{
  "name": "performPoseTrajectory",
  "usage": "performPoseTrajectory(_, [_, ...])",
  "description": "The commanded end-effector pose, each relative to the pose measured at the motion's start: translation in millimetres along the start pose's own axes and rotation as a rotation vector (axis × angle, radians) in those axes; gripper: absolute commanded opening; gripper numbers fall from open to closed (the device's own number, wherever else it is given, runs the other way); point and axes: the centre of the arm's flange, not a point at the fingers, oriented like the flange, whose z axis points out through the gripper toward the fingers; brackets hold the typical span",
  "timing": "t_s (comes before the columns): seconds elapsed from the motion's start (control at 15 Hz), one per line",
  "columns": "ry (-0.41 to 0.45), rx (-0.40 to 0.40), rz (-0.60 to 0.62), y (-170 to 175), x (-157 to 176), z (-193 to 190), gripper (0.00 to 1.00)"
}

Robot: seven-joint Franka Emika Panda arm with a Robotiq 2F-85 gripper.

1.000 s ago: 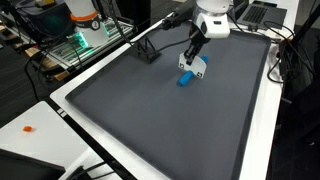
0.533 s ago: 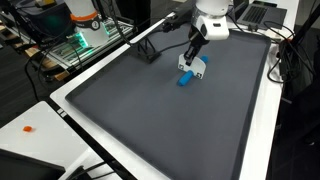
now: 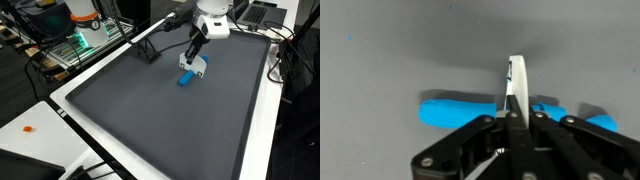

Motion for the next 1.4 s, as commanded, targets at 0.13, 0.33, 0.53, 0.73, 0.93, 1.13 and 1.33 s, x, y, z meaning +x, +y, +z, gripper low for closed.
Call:
performPoseTrajectory(0.13, [0.027,-0.022,-0.003,-1,-4,-10,0.01])
performPoseTrajectory(0.33, [0.051,-0.032,-0.001,3,-3,-23,0.01])
performPoseTrajectory(0.53, [0.071,-0.050,0.003,9,-4,-35,0.01])
performPoseTrajectory(0.73, [0.084,-0.069,0.010,18,-5,-41,0.01])
performPoseTrajectory(0.93, [0.088,-0.076,0.021,28,-5,-41,0.01])
performPoseTrajectory(1.13, [0.081,-0.075,0.031,36,-6,-35,0.01])
performPoseTrajectory(1.33, [0.074,-0.074,0.035,40,-7,-27,0.01])
